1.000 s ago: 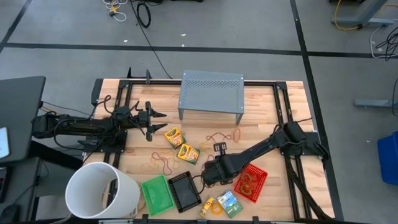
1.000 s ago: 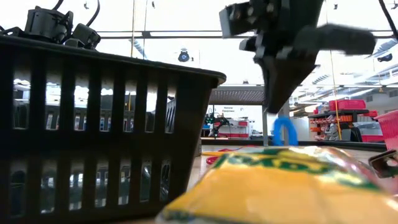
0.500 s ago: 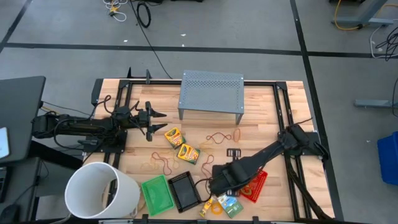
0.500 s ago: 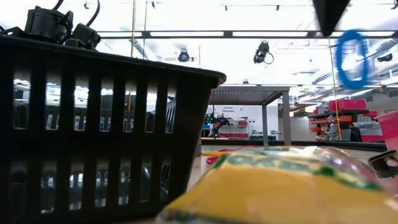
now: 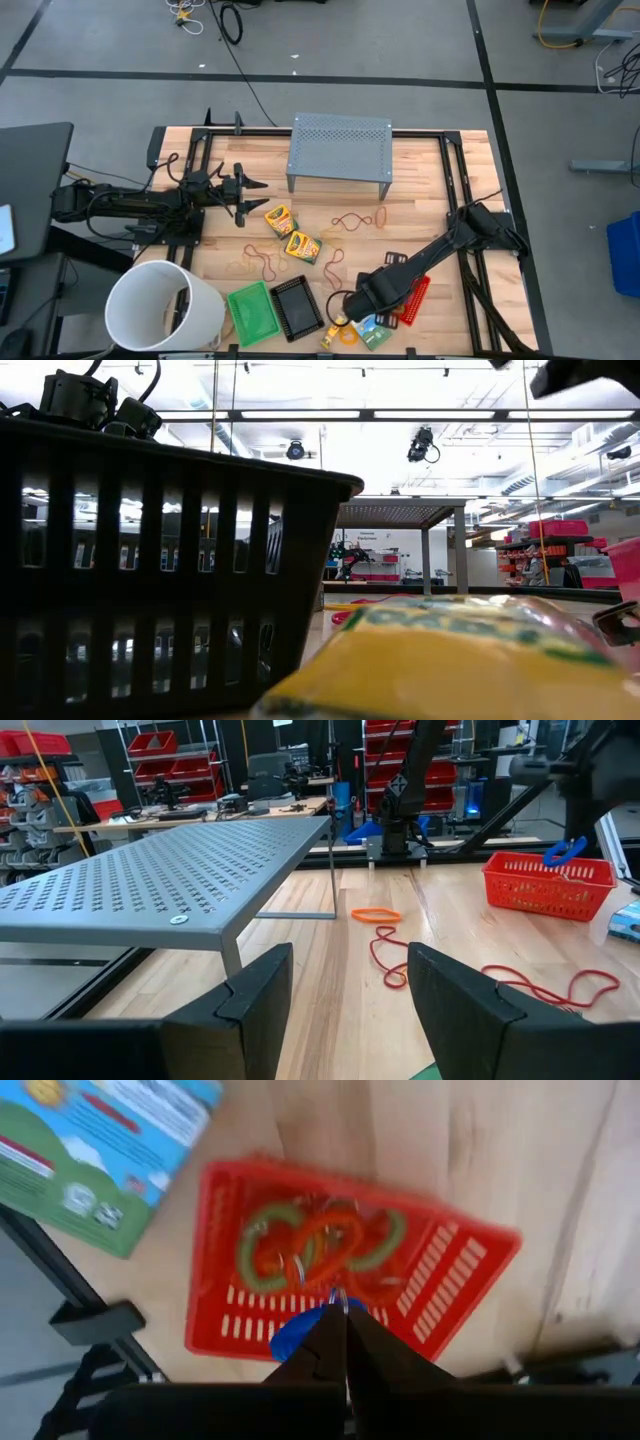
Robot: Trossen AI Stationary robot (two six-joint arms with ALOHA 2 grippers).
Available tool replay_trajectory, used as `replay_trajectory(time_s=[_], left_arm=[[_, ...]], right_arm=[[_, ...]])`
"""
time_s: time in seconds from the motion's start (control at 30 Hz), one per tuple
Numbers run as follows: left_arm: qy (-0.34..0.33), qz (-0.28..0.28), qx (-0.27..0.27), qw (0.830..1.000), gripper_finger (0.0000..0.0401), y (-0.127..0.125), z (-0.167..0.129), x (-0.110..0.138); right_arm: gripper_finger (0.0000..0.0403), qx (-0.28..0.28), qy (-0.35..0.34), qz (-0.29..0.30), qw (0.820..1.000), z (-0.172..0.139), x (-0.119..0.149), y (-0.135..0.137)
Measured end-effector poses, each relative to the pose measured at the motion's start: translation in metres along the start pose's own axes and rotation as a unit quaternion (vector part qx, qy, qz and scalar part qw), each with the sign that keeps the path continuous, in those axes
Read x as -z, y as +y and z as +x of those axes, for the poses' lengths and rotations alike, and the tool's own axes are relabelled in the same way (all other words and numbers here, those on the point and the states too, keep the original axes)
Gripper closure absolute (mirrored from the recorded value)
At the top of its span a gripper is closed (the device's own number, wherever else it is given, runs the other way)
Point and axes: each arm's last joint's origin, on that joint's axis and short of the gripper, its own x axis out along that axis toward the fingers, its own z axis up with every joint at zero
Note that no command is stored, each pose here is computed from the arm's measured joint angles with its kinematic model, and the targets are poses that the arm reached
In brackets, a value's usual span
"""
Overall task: Pick & Place Office Desk Supplies
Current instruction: Put the blue spring keychain into the red bin, then put the yellow spring keychain into the red bin
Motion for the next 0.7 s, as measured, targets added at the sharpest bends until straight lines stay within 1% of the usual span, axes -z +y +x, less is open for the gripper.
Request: replay_trajectory(time_s=[0.1,0.2,0.3,0.53,0.7], left_arm=[[0.000,0.000,0.000,1.000,0.0198,0.000,0.000,0.000],[0.000,0.000,0.000,1.000,0.0198,0.000,0.000,0.000],[0.000,0.000,0.000,1.000,0.0198,0.000,0.000,0.000],[0.000,0.000,0.000,1.000,0.0198,0.000,0.000,0.000],[0.000,0.000,0.000,1.000,0.0198,0.000,0.000,0.000]], right_arm=[[0.0400,0.010,0.018,0.007,1.000,0.009,0.000,-0.002],[0.0385,0.020,0.031,0.025,0.999,0.018,0.000,-0.004],[0.0362,0.027,0.038,0.030,0.998,0.022,0.000,-0.006],[0.0296,0.040,0.023,0.035,0.998,0.022,-0.003,-0.009],[0.0256,0.031,0.018,0.040,0.999,0.022,-0.007,-0.011]])
